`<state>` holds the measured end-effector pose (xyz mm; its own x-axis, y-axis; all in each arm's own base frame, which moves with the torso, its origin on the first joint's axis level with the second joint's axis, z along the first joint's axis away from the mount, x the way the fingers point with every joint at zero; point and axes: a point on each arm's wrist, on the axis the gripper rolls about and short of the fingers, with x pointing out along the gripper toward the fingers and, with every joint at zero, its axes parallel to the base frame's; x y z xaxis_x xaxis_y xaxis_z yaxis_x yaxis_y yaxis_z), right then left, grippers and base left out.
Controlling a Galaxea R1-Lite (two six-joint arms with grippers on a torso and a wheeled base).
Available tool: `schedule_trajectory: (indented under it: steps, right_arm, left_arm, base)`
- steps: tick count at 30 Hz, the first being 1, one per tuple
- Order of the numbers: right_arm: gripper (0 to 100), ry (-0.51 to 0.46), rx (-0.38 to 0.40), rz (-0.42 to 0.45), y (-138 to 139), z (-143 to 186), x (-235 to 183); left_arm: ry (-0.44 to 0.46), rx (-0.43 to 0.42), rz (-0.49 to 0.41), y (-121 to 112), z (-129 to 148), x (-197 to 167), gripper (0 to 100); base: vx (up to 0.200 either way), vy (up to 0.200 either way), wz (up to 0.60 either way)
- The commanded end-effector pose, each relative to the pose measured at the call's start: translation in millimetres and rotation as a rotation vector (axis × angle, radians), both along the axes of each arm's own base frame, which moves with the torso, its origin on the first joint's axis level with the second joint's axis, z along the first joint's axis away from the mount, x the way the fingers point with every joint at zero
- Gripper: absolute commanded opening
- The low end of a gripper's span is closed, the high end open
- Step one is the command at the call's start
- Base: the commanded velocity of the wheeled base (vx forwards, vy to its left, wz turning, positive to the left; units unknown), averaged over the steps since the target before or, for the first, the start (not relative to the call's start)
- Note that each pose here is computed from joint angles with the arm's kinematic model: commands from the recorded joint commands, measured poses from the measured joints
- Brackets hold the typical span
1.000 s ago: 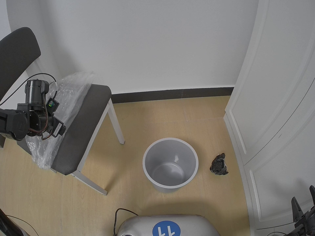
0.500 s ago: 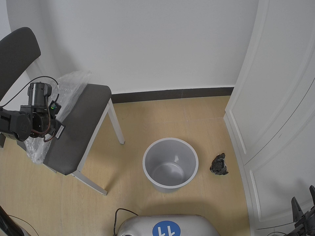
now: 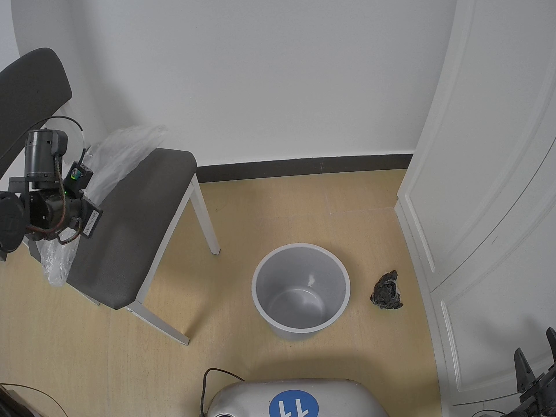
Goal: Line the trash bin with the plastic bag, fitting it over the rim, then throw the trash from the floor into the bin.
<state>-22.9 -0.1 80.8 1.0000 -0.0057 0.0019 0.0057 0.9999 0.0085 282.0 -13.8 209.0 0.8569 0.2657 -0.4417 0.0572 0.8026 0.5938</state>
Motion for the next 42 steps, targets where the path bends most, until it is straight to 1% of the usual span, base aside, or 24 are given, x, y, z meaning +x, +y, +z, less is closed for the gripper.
schedule_trajectory:
  steps: [1,3,4,5,6,7,8,10,11,12,14,19,20,23,27,28,30,34,42]
  right_arm:
    - [100,0.0,-0.001,0.001,0.0,-4.9,0.0]
    - [100,-0.001,-0.001,0.001,0.0,-4.7,0.0]
    - [100,-0.001,-0.001,0.001,0.0,-4.7,0.0]
    - [100,-0.001,-0.001,0.001,0.0,-4.7,0.0]
    - [100,-0.001,-0.001,0.001,0.0,-4.7,0.0]
    - [100,-0.001,0.001,0.001,0.0,-4.7,0.0]
    - [100,-0.001,0.001,0.001,0.0,-4.7,0.0]
    - [100,-0.001,0.001,0.001,0.0,-4.7,0.0]
    - [100,-0.001,0.001,0.001,0.0,-4.7,0.0]
    - [100,-0.001,0.001,0.001,0.0,-4.7,0.0]
    - [100,-0.001,0.001,0.001,0.0,-4.7,0.0]
    - [100,-0.001,0.001,0.001,0.0,-4.7,0.0]
    - [100,-0.001,0.001,0.001,0.0,-4.7,0.0]
    - [100,-0.001,0.001,0.001,0.0,-4.7,0.0]
    - [100,-0.001,0.001,0.001,0.0,-4.7,0.0]
    - [100,-0.001,0.001,0.001,0.0,-4.7,0.0]
    - [100,-0.001,0.001,0.001,0.0,-4.7,0.0]
    - [100,-0.001,0.001,0.001,0.0,-4.7,0.0]
    - [100,-0.001,0.001,0.001,0.0,-4.7,0.0]
  left_arm:
    - [-0.029,-0.039,-0.099,-6.1,17.4,-46.4,0]
    - [0.008,-0.078,-0.131,-6.5,5.8,-48.8,0]
    - [0.008,-0.078,-0.131,-6.5,5.8,-48.8,0]
    - [0.043,-0.122,-0.148,-7.5,-5.0,-50.9,0]
    - [0.043,-0.122,-0.148,-7.5,-5.0,-50.9,0]
    - [0.082,-0.137,-0.167,-8.0,-15.2,-55.0,0]
    - [0.101,-0.137,-0.169,-7.9,-20.4,-56.6,100]
    - [0.139,-0.136,-0.172,-8.1,-29.9,-60.7,100]
    - [0.139,-0.136,-0.172,-8.1,-29.9,-60.7,100]
    - [0.172,-0.137,-0.169,-8.0,-39.0,-64.5,100]
    - [0.184,-0.146,-0.165,-8.4,-42.4,-64.9,100]
    - [0.172,-0.147,-0.168,-9.1,-39.2,-61.7,100]
    - [0.153,-0.147,-0.187,-13.8,-34.0,-57.5,100]
    - [0.141,-0.155,-0.227,-27.1,-30.1,-46.5,100]
    - [0.134,-0.177,-0.259,-48.3,-34.3,-27.3,100]
    - [0.135,-0.177,-0.258,-48.8,-35.0,-26.8,100]
    - [0.132,-0.155,-0.249,-58.2,-43.5,-14.1,100]
    - [0.094,-0.131,-0.203,-63.9,-54.2,8.9,100]
    - [0.064,-0.136,-0.149,-50.7,-53.4,23.4,100]
  base:
    - [0.0,0.0,0.0]
    - [0.0,0.0,0.0]
    - [0.0,0.0,0.0]
    - [0.0,0.0,0.0]
    - [0.0,0.0,0.0]
    - [0.0,0.0,0.0]
    - [0.0,0.0,0.0]
    - [0.0,0.0,0.0]
    - [0.0,0.0,0.0]
    - [0.0,0.0,0.0]
    - [0.0,0.0,0.0]
    - [0.0,0.0,0.0]
    - [0.0,0.0,0.0]
    - [0.0,0.0,0.0]
    - [0.0,0.0,0.0]
    - [0.0,0.0,0.0]
    - [0.0,0.0,0.0]
    - [0.0,0.0,0.0]
    - [0.0,0.0,0.0]
